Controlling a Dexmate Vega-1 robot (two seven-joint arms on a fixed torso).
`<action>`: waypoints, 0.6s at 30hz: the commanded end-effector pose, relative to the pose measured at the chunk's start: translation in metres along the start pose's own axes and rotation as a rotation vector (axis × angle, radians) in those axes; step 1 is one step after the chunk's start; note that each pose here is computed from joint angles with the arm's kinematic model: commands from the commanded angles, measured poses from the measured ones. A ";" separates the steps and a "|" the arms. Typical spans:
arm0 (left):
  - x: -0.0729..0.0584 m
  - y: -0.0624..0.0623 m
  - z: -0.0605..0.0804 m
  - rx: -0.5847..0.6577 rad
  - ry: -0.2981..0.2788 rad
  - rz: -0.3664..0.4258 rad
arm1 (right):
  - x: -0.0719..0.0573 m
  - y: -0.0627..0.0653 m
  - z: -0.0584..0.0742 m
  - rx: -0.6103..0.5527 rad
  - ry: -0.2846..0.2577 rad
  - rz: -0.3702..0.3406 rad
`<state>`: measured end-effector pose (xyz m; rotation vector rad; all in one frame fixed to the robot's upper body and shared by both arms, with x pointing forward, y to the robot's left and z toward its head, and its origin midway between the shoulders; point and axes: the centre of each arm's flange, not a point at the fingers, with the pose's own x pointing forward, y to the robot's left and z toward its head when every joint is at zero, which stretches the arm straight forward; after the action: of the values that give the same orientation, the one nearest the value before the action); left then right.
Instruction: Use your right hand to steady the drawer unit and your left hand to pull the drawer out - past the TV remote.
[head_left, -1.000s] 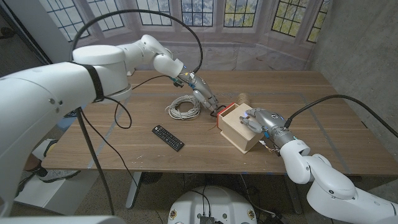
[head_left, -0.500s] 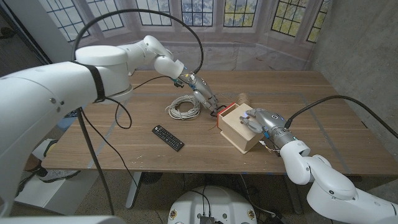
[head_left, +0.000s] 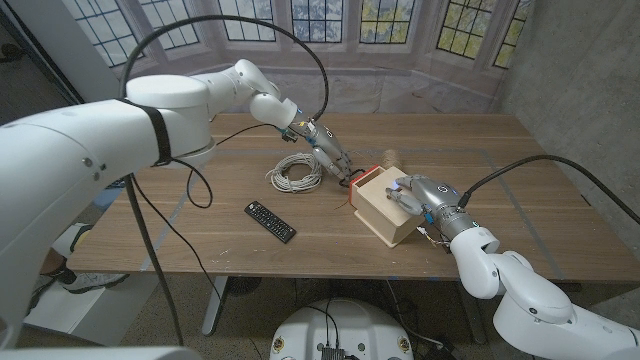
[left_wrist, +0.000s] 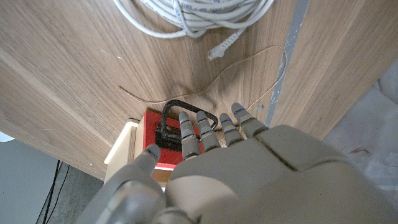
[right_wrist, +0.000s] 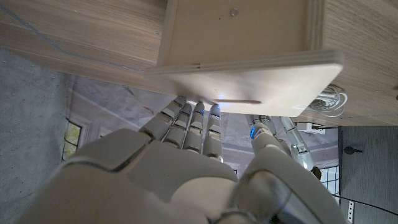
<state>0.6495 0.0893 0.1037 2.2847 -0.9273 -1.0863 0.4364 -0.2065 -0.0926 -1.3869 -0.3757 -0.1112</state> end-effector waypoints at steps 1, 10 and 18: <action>-0.001 0.006 -0.001 0.047 -0.004 0.023 | -0.003 0.002 0.001 0.010 0.006 -0.004; -0.001 0.009 0.001 0.086 -0.022 0.019 | -0.005 0.004 -0.001 0.021 0.014 -0.006; 0.005 0.005 0.003 0.101 -0.025 0.019 | -0.007 0.005 -0.001 0.024 0.007 -0.008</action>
<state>0.6466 0.0842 0.1071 2.3235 -1.0077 -1.0810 0.4334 -0.2071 -0.0972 -1.3699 -0.3736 -0.1166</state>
